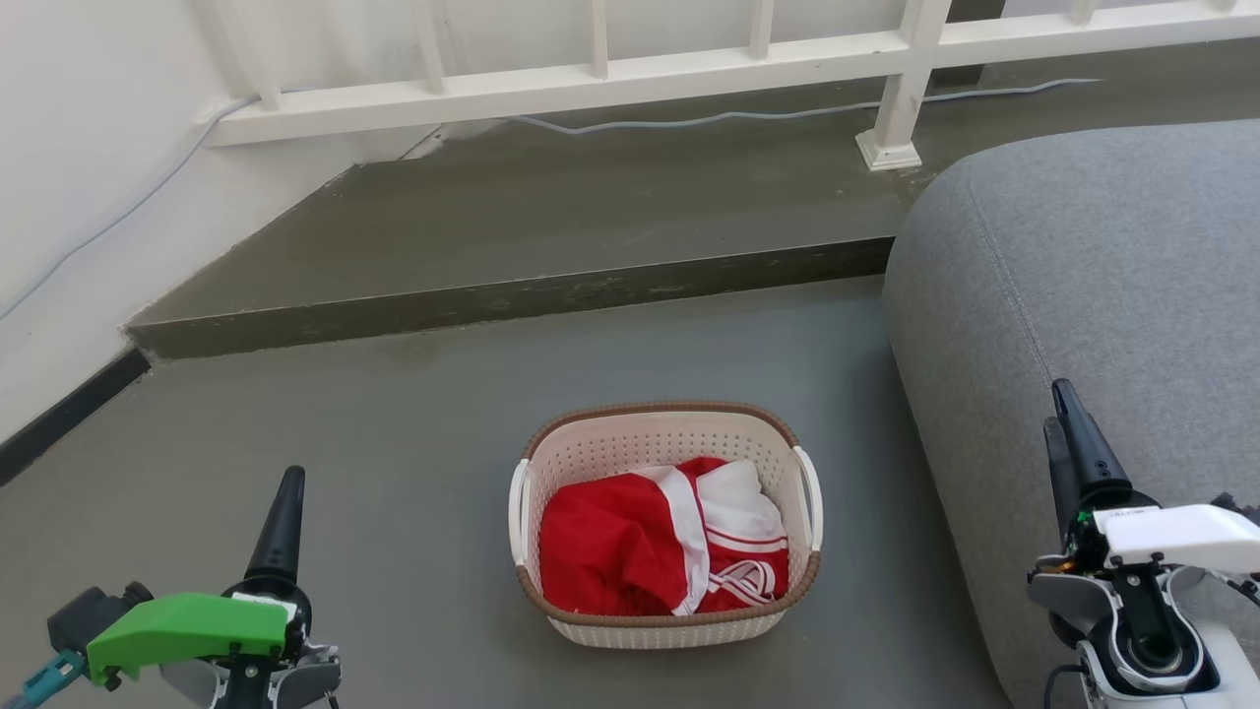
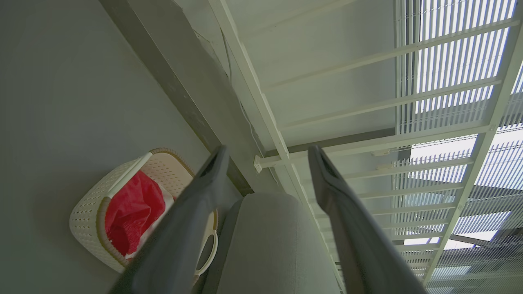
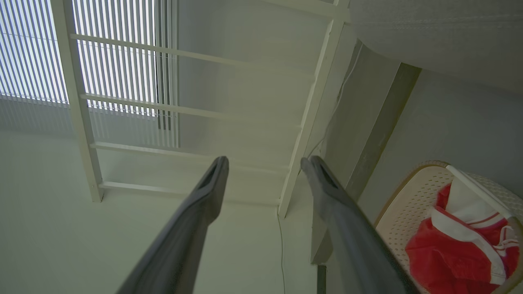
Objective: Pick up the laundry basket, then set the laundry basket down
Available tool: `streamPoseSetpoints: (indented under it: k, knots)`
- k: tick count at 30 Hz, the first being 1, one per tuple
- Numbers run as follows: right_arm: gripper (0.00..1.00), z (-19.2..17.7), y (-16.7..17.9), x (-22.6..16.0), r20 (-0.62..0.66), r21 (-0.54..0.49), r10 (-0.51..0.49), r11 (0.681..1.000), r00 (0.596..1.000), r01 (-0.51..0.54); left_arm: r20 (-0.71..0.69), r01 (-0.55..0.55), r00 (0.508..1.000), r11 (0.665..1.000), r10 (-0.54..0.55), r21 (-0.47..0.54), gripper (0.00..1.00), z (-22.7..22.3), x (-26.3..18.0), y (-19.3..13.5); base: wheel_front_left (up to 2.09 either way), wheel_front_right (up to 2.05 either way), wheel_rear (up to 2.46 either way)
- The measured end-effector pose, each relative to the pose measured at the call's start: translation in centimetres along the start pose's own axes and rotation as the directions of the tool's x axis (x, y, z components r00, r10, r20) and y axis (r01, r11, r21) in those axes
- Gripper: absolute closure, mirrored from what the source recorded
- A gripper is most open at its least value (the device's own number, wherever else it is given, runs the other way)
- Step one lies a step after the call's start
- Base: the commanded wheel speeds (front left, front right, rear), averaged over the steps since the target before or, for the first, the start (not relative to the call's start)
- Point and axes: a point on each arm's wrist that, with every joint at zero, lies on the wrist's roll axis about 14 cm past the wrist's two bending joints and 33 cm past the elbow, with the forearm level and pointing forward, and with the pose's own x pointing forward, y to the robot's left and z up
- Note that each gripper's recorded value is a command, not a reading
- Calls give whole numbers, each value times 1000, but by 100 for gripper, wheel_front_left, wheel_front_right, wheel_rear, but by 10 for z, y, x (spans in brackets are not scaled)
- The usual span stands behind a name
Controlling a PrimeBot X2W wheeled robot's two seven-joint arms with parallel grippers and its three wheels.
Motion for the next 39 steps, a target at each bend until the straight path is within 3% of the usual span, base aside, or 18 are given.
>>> streamPoseSetpoints:
  k: [7,12,22,27,39]
  knots:
    - [0,-6,7,3,-27,-141,24,990,999,-27,7,30,999,991,-32,133,0,1,4,-10,0,0,0]
    - [0,-8,9,4,-44,-237,33,971,998,-43,2,55,998,963,-57,264,0,3,6,-17,0,0,0]
    - [0,-6,19,9,-43,-424,70,902,997,-82,-22,95,995,867,-96,489,0,-3,6,-27,0,0,0]
    - [0,-8,23,11,-50,-519,85,849,995,-98,-32,100,994,806,-100,584,0,-8,7,-30,0,0,0]
    - [0,-13,26,12,-45,-657,95,747,994,-101,-38,122,990,688,-136,715,0,-15,9,-39,0,0,0]
